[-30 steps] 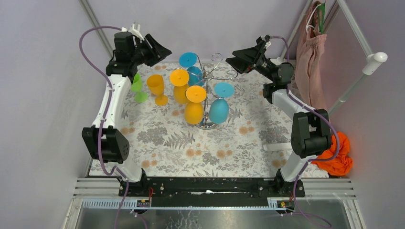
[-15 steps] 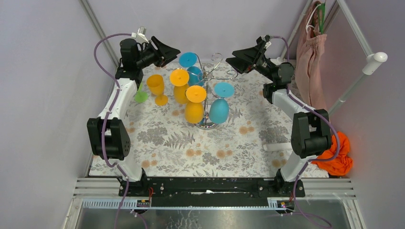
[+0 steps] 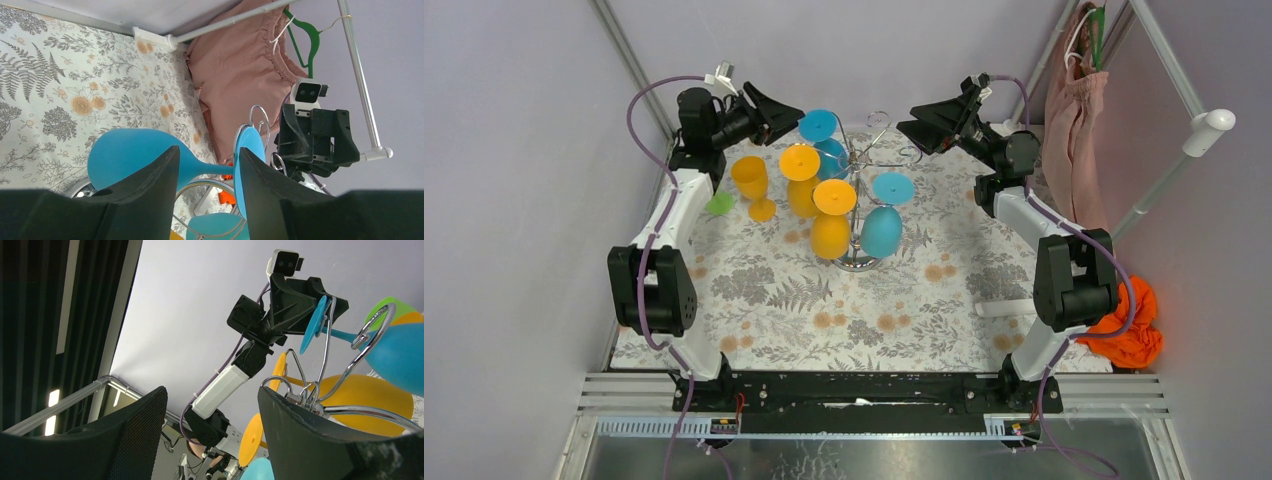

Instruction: Take the wine glass off the wine glass rack

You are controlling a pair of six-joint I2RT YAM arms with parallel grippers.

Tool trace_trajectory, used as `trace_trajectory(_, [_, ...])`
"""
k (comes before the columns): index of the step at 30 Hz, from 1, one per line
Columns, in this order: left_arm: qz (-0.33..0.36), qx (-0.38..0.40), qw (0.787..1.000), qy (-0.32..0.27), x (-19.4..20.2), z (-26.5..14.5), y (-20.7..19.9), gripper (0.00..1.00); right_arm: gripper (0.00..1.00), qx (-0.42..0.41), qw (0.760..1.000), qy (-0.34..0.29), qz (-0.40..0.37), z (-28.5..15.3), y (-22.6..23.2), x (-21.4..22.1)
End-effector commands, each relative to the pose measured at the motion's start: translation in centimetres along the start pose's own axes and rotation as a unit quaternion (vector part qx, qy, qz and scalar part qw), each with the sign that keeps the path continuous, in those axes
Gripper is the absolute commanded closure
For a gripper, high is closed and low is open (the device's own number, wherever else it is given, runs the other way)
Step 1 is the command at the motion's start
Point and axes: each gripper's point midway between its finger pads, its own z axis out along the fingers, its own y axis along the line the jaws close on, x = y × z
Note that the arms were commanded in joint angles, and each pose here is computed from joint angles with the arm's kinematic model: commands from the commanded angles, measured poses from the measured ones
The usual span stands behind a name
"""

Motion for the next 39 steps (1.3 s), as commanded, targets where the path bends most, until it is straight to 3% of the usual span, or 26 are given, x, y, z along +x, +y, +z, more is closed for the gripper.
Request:
trace_trajectory(1, [0.035, 0.036, 0.999, 0.007, 0.8, -0.6, -2.8, 0.48, 0.26, -0.015, 1.000, 0.009, -0.018, 0.0, 1.0, 0.5])
trace_trajectory(7, [0.035, 0.046, 0.998, 0.011, 1.3, -0.7, -3.7, 0.63, 0.26, -0.013, 1.000, 0.009, -0.015, -0.2, 0.7, 0.7])
trace_trajectory(13, [0.041, 0.048, 0.998, 0.013, 1.8, -1.0, -4.7, 0.71, 0.26, -0.014, 1.000, 0.008, -0.014, -0.2, 0.7, 0.7])
trace_trajectory(35, [0.031, 0.023, 0.998, 0.042, 3.5, -0.4, -2.3, 0.78, 0.26, -0.023, 1.000, 0.002, 0.000, -0.5, 0.7, 0.7])
trace_trajectory(39, [0.032, 0.019, 0.998, 0.041, 3.5, -0.5, -2.3, 0.84, 0.26, -0.025, 1.000, 0.002, 0.001, -0.4, 0.9, 0.7])
